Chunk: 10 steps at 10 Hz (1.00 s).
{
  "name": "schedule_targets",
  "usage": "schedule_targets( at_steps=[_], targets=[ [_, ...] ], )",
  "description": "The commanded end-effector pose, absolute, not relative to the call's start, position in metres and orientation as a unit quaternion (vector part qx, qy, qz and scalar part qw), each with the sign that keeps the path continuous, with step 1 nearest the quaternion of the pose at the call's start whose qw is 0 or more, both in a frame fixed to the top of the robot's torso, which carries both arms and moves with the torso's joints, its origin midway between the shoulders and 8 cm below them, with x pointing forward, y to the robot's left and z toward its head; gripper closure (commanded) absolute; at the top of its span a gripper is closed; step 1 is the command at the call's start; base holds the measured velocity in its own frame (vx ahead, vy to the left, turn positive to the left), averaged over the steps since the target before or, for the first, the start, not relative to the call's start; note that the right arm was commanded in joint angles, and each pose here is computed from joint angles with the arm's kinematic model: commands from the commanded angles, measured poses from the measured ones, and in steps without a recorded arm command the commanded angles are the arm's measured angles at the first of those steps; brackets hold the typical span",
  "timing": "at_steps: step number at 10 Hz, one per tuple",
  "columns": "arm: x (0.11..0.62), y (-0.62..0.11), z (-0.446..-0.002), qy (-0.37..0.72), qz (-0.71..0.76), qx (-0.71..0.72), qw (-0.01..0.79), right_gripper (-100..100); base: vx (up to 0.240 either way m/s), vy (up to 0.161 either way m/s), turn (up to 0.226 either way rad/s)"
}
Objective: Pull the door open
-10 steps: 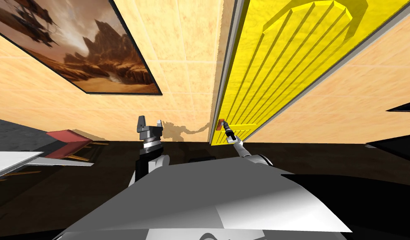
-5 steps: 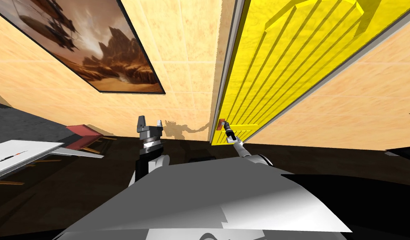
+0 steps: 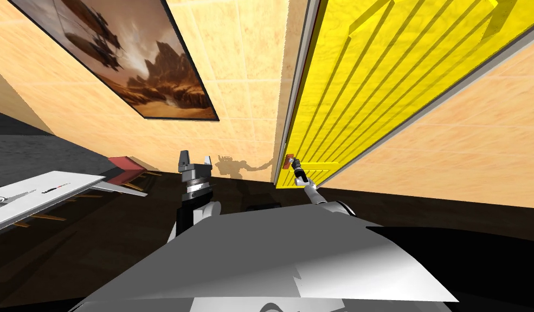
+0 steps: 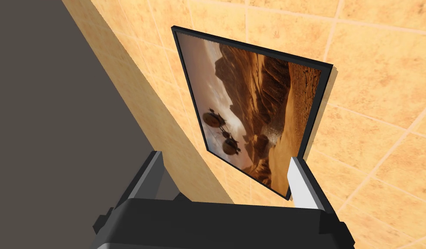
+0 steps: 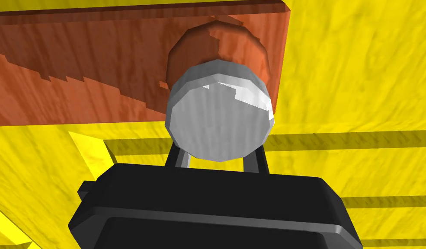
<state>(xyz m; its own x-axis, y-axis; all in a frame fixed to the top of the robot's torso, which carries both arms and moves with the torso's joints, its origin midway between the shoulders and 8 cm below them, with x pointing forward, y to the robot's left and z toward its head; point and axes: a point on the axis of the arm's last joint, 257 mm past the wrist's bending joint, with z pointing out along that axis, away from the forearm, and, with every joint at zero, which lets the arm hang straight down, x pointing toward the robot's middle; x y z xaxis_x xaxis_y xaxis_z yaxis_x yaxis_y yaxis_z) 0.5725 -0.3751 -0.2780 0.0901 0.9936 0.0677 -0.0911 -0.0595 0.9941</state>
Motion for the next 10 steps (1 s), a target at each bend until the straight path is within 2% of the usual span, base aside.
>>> schedule_targets(
  at_steps=[1, 10],
  targets=[
    [0.577, -0.374, -0.270, 0.408, 0.538, 0.530, 0.512, 100, -0.072, -0.040, 0.096],
    [0.577, -0.388, -0.273, 0.290, 0.601, 0.608, 0.430, 100, -0.056, -0.032, 0.087]
  ],
)
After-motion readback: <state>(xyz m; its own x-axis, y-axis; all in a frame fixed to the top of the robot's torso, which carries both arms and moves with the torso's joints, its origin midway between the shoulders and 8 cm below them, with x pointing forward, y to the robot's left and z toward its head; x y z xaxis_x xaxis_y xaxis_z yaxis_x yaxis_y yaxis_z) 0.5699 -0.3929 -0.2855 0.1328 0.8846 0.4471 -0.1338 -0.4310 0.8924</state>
